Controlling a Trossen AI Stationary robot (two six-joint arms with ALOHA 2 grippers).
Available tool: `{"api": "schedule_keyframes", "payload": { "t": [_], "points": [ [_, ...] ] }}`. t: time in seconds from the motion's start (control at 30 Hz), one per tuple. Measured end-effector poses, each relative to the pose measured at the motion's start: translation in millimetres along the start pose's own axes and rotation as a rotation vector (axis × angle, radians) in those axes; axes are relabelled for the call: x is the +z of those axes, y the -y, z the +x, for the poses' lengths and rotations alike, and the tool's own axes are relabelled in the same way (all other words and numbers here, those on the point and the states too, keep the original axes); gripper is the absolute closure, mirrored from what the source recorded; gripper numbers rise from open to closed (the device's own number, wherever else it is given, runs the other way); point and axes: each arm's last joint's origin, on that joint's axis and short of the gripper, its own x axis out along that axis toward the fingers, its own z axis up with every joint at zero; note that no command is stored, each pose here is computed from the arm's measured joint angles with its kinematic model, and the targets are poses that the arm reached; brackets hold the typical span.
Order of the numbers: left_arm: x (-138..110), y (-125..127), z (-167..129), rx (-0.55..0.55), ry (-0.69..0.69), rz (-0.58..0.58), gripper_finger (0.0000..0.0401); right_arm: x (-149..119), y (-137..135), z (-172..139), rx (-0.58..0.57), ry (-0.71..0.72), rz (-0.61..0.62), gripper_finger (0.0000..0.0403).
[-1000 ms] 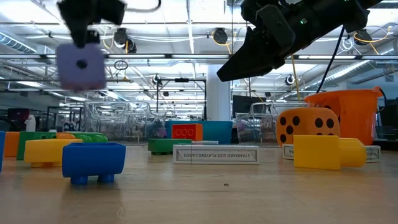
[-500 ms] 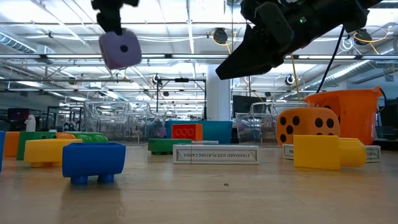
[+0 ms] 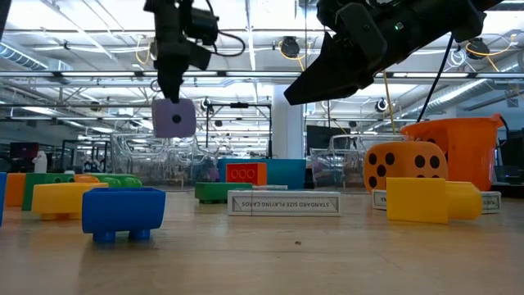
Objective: Pick & Place Toys
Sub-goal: Put the purple dice into the left transparent bin
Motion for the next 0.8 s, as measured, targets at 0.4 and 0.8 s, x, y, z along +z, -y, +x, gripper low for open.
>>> {"api": "schedule_keyframes", "payload": {
  "t": [0.4, 0.8],
  "points": [
    [14.9, -34.6, 25.8, -0.009, 0.039, -0.059, 0.0107, 0.0, 0.0, 0.0, 0.0, 0.0, -0.001, 0.0218],
    [13.9, -85.3, 58.8, -0.072, 0.019, -0.396, 0.0107, 0.0, 0.0, 0.0, 0.0, 0.0, 0.0, 0.0218]
  ]
}}
